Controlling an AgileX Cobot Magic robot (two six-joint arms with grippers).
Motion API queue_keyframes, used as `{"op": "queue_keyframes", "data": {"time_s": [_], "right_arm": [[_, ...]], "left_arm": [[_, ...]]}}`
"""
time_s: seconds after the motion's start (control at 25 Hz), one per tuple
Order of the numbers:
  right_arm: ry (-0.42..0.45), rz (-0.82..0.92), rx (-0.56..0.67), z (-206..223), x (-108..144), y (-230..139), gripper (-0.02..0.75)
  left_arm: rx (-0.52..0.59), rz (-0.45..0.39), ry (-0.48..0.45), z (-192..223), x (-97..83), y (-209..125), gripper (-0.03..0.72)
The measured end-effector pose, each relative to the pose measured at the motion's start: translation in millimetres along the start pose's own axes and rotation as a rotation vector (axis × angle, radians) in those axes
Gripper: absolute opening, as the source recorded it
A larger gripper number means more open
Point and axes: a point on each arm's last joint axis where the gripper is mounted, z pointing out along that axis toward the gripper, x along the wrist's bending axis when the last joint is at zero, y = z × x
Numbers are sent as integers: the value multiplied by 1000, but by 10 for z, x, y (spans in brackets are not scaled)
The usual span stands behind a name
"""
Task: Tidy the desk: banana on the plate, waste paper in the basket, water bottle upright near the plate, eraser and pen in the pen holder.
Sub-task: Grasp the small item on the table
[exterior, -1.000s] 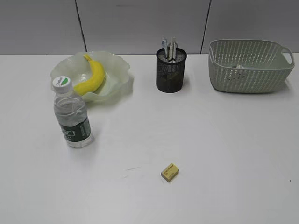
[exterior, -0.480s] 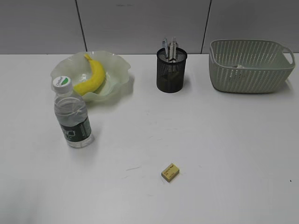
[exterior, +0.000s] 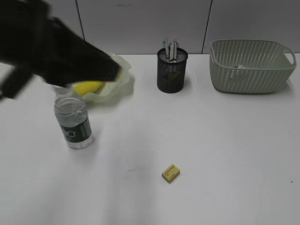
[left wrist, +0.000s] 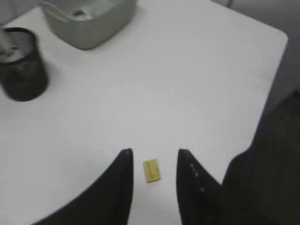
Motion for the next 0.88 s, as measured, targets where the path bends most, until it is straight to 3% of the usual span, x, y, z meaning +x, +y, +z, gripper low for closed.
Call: {"op": "queue_keyframes", "data": {"time_s": [0.08, 0.2, 0.36, 0.64, 0.88], "right_arm": [[0, 0, 0, 0, 0, 0, 330], [0, -1, 1, 0, 0, -1, 330], [0, -1, 1, 0, 0, -1, 330], [0, -1, 1, 0, 0, -1, 330], [0, -1, 1, 0, 0, -1, 330]], "left_arm": [[97, 78, -53, 453, -230, 78, 236], [321, 98, -32, 1160, -468, -43, 253], [530, 66, 8, 1895, -462, -348, 298], [633, -6, 32, 2431, -366, -590, 318], [659, 20, 62, 2601, -300, -710, 328]]}}
